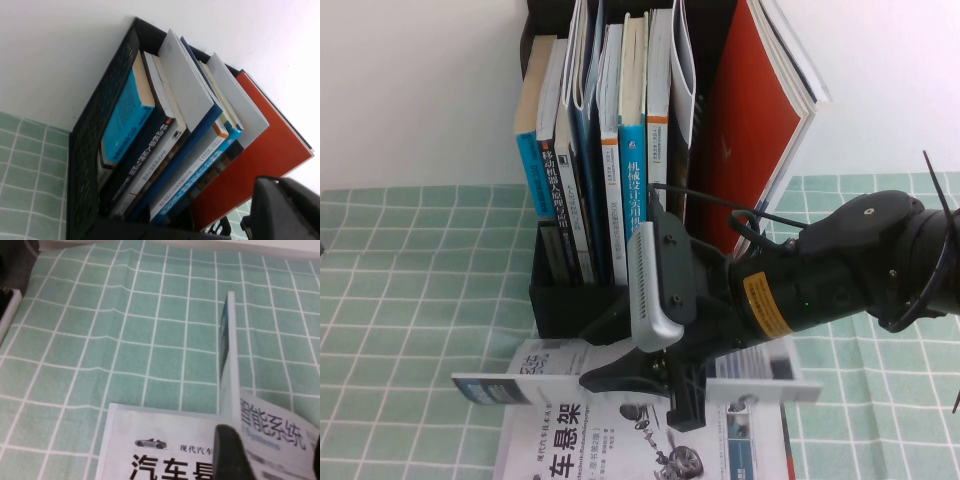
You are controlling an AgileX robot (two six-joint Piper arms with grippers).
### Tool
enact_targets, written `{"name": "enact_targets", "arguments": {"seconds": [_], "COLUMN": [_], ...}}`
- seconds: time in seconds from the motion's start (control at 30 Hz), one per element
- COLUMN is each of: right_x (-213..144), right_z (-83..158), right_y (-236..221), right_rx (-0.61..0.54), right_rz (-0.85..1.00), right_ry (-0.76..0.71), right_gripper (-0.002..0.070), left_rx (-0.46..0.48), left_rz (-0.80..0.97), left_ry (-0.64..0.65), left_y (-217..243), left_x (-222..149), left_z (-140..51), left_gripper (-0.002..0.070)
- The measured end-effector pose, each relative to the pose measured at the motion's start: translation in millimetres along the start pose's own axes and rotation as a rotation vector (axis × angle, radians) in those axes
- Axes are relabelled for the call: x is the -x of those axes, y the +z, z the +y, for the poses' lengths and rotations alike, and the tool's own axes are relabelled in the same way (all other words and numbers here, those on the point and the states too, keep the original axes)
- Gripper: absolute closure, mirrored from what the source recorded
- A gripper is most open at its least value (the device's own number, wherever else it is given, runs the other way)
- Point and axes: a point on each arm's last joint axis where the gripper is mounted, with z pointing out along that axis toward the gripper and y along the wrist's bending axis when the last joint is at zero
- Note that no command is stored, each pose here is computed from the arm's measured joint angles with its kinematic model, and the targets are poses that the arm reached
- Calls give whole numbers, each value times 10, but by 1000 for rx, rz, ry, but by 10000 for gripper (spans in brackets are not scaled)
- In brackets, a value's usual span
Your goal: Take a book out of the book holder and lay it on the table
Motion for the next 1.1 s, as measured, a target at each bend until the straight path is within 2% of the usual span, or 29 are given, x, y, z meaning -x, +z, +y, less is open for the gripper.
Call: {"name": "enact_targets", "arguments": {"seconds": [0.27,0.37,0.47,0.57,0.67,0.8,0.93,1.1], "right_x": [-11,-21,-18,-5,-14,-140,-232,-352], "right_z": [-23,-45,-39,37,191,605,1002,1246], "right_y": [0,-1,-1,24,150,497,733,782], "right_rx": [-26,-50,-43,45,186,308,290,233], "right_rz": [12,23,20,-12,-33,40,155,254], "right_ry": [18,18,26,86,155,145,82,40], "right_gripper": [333,356,423,570,645,672,676,678], "left_rx": [-27,-39,-42,-41,-44,-44,-44,-44], "left_rz": [2,0,0,0,-1,-1,-1,-2], "left_ry": [10,10,12,12,12,12,12,38], "left_y": [0,-1,-1,-1,-1,-1,-1,-1], "left_x": [-2,0,0,0,1,1,1,1], "left_z": [-25,-35,-38,-38,-40,-40,-40,-40], "left_gripper": [678,678,678,678,678,677,678,678]}}
